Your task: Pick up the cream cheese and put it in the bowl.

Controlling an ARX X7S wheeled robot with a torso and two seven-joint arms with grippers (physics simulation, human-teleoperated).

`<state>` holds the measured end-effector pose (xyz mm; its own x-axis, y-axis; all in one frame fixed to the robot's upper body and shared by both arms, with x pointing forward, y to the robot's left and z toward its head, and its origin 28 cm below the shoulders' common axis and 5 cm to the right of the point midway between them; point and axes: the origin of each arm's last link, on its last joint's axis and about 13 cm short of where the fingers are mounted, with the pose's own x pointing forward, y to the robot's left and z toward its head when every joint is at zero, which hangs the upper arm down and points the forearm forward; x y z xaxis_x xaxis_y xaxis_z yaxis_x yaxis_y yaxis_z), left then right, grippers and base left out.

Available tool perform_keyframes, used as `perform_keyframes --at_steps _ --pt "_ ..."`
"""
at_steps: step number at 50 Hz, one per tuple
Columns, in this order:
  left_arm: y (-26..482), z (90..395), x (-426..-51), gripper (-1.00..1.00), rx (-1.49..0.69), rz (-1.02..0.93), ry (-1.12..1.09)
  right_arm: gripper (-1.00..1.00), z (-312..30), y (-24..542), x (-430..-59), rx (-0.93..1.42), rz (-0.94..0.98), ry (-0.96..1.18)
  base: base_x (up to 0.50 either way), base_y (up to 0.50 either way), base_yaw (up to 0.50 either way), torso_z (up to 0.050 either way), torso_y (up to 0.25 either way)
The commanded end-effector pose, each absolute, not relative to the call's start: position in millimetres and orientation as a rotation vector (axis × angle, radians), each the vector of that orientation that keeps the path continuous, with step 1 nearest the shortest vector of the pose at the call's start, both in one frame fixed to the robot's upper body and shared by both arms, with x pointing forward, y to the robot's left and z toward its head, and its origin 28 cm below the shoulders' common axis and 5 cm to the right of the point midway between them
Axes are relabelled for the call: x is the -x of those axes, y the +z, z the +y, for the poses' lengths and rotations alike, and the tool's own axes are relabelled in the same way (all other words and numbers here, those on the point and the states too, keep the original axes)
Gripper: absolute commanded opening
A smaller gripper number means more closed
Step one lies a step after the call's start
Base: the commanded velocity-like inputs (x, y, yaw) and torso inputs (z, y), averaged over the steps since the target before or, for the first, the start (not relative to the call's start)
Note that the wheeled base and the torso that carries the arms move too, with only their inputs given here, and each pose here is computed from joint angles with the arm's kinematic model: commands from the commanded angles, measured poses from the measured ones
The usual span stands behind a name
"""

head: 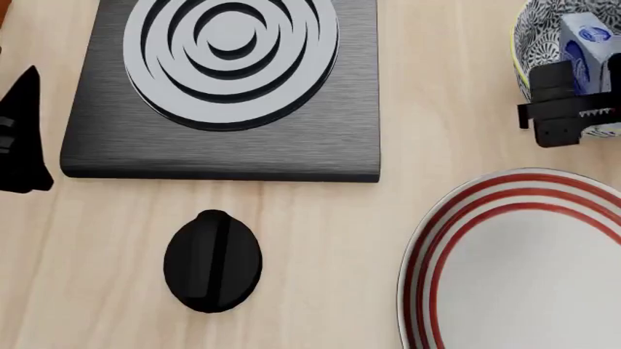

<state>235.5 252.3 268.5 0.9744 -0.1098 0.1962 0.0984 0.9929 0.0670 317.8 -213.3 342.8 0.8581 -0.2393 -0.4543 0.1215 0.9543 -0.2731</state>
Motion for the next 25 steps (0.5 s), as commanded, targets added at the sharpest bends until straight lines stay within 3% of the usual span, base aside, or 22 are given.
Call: perform_keyframes --at_steps 1,25 --pt "270 254 -235 1.00 -0.054 -0.203 -0.101 1.00 -214 349 -314 0.248 0.486 -0.213 0.00 0.00 0.00 0.000 0.000" --pt "272 255 -234 1.00 -0.050 -0.205 -0.100 1.00 -213 374 -299 0.239 0.432 -0.223 0.00 0.00 0.00 0.000 0.000"
